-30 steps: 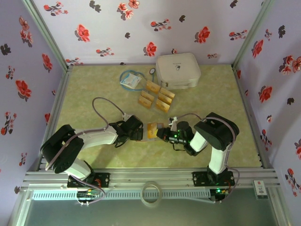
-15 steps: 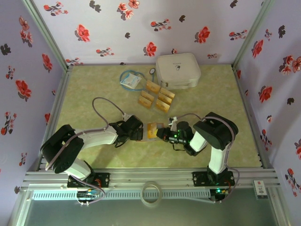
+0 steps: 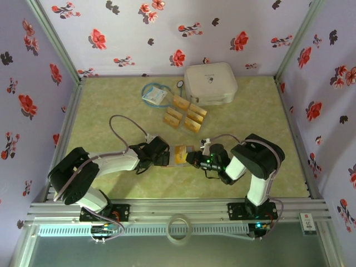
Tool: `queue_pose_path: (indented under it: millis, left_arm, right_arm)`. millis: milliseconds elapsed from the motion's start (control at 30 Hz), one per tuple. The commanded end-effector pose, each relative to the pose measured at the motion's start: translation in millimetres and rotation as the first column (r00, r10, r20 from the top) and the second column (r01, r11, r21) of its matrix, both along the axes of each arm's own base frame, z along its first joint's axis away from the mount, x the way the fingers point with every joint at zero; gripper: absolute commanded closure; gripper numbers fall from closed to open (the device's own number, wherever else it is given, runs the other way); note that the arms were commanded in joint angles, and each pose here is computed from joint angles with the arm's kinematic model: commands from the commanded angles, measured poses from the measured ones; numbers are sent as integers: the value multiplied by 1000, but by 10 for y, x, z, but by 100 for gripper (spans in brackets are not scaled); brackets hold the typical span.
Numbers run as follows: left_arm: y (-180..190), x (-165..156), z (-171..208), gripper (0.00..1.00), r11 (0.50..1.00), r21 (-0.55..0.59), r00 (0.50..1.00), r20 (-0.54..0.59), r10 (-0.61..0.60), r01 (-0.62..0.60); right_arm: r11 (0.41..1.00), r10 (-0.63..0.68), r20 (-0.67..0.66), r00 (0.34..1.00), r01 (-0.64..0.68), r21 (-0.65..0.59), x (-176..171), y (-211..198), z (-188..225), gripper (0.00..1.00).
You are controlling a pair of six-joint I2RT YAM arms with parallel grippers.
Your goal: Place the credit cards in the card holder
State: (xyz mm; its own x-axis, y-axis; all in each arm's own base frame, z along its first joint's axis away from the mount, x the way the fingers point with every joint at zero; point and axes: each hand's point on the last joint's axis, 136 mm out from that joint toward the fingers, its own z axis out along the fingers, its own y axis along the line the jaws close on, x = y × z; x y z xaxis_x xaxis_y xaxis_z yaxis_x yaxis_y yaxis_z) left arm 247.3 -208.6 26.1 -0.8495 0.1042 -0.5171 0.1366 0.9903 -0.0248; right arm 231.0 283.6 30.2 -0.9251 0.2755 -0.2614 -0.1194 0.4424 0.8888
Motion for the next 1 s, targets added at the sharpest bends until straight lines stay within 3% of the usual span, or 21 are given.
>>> queue_pose_path:
  millis: [0, 967]
  left_arm:
    - [75, -44, -32, 0, 1000, 27, 1000, -3, 16, -16]
    - [73, -44, -41, 0, 1000, 25, 1000, -2, 17, -17]
  right_arm:
    - [992, -24, -67, 997, 15, -125, -102, -181, -316, 100]
    - [991, 42, -95, 995, -53, -121, -180, -45, -303, 100]
